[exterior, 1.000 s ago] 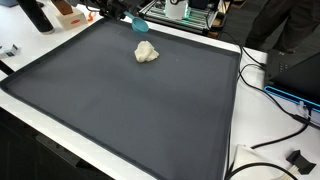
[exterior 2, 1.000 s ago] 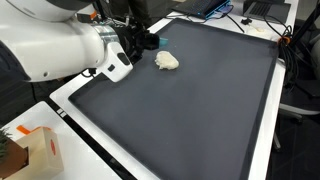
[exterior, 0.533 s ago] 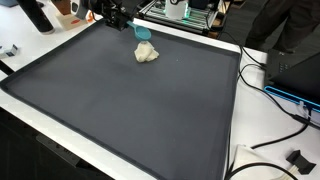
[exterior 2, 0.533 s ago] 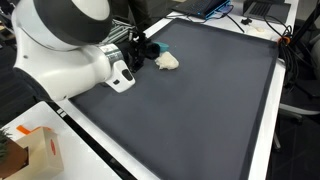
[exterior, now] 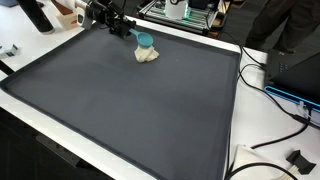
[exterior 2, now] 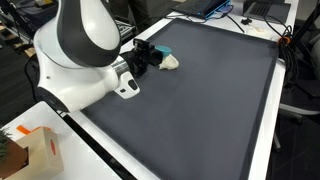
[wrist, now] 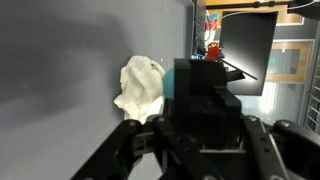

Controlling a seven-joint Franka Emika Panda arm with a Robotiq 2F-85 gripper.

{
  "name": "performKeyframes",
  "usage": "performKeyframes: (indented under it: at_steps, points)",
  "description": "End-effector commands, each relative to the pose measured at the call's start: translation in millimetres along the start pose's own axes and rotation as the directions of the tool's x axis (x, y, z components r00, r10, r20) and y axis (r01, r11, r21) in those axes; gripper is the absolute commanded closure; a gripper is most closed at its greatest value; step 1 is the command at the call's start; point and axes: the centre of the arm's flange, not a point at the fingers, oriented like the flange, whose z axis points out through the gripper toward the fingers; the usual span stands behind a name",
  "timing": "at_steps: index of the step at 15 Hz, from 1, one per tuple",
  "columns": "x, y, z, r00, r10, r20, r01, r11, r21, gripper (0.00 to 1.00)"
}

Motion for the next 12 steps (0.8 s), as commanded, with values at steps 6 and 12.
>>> performKeyframes:
  at_steps: [6, 12]
  points:
    - [0, 39, -4, 0.997, 0.065, -0.045, -0.072, 0.984, -0.161, 0.75]
    - [-2, 36, -4, 0.999, 0.028, -0.027, -0.034, 0.967, -0.253, 0.75]
